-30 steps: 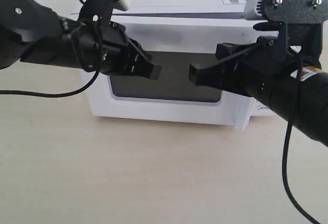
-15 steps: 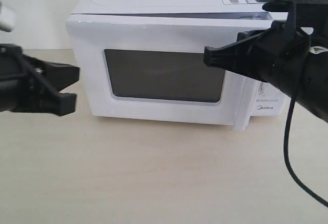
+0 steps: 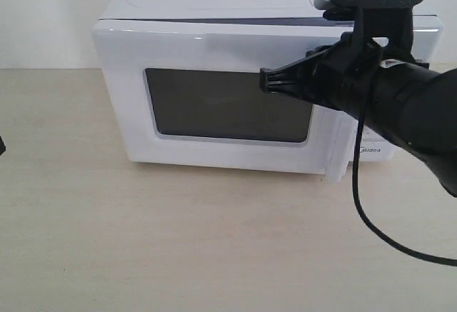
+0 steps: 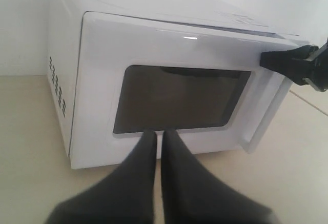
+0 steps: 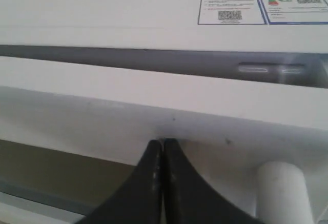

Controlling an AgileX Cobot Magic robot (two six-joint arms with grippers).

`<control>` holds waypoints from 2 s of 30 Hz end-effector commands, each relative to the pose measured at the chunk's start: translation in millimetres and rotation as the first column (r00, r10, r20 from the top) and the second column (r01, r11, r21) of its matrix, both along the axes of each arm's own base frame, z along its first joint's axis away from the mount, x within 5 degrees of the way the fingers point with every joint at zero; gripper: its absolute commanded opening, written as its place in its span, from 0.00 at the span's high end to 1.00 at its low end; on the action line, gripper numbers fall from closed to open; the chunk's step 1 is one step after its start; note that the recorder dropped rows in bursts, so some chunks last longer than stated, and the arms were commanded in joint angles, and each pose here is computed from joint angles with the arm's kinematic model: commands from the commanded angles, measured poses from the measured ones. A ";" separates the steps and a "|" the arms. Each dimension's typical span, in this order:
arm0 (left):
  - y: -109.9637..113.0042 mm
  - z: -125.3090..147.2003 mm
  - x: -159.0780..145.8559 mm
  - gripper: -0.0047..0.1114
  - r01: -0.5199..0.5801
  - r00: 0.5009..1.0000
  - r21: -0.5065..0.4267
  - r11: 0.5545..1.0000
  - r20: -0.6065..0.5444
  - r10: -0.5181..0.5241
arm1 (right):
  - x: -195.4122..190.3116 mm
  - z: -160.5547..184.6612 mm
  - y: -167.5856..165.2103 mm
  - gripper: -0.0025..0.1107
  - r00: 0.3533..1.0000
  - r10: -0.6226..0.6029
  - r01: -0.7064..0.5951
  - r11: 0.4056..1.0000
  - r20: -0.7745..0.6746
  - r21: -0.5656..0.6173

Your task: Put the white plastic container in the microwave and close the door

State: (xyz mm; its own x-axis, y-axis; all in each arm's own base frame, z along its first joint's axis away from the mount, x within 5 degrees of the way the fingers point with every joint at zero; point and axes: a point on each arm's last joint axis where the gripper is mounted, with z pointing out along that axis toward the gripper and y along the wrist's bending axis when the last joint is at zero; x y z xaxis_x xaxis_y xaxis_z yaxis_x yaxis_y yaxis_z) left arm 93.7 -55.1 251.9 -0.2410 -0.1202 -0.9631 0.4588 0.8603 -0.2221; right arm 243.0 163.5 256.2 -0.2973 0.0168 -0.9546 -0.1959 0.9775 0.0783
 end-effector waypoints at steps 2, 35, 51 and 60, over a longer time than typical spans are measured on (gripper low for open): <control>3.4 -3.0 0.5 0.92 -0.035 0.999 -0.005 0.999 0.013 0.035 | 7.7 6.1 -2.9 0.98 0.999 -0.024 0.026 0.999 0.044 -0.029; 4.7 -1.7 1.4 0.92 -0.048 0.998 0.018 0.999 0.042 0.047 | 25.2 -1.4 0.2 0.98 1.000 0.003 -0.004 0.999 -0.020 -0.053; 6.7 -1.8 2.4 0.92 -0.071 0.996 0.019 0.997 0.059 0.070 | -117.8 -3.8 -49.5 0.98 0.974 0.143 -0.163 0.981 0.175 0.103; 6.7 -1.8 2.4 0.92 -0.071 0.996 0.019 0.997 0.059 0.070 | -120.5 2.5 -54.6 0.98 0.971 0.137 -0.165 0.977 0.195 0.136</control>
